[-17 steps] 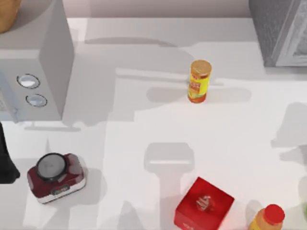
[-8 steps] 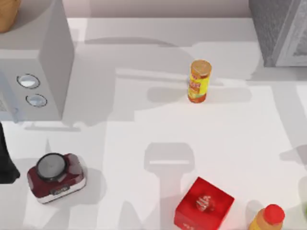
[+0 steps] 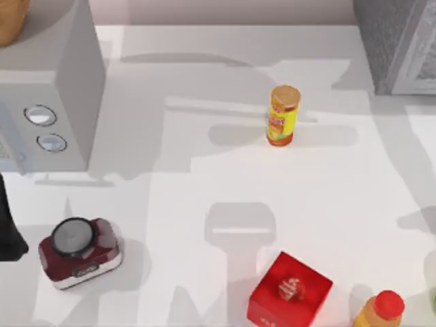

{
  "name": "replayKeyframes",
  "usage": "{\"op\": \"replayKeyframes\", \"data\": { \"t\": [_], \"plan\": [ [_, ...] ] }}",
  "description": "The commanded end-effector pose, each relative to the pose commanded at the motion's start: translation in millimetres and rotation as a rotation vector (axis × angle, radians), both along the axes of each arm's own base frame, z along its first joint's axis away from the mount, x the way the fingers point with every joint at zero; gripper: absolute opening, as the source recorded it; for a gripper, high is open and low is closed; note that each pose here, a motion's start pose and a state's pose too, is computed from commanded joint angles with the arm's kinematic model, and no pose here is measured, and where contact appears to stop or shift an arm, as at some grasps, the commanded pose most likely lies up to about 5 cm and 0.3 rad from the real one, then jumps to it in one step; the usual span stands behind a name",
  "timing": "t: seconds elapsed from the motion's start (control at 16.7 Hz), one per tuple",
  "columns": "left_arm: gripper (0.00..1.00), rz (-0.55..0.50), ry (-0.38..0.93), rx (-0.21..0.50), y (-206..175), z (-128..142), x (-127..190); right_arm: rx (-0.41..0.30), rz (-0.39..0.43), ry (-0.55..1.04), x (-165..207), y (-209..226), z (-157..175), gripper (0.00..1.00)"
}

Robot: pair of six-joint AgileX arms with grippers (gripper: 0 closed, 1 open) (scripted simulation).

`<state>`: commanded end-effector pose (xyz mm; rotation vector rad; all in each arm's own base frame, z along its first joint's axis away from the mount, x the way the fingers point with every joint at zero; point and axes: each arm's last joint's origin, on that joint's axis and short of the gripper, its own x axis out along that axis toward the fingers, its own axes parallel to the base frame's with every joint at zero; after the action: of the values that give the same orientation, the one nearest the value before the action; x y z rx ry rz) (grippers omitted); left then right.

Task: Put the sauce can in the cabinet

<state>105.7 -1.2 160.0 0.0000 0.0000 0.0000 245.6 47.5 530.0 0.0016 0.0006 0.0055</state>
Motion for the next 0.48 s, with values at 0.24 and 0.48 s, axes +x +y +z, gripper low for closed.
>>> {"op": "replayKeyframes", "data": {
  "t": [0.24,0.48],
  "plan": [
    [1.00,0.000,0.000,0.000,0.0,0.0,0.0,0.000,0.000,0.001,0.8,0.3,0.3,0.00],
    [1.00,0.000,0.000,0.000,0.0,0.0,0.0,0.003,-0.003,-0.007,10.8,-0.4,2.8,0.00]
  ]
}}
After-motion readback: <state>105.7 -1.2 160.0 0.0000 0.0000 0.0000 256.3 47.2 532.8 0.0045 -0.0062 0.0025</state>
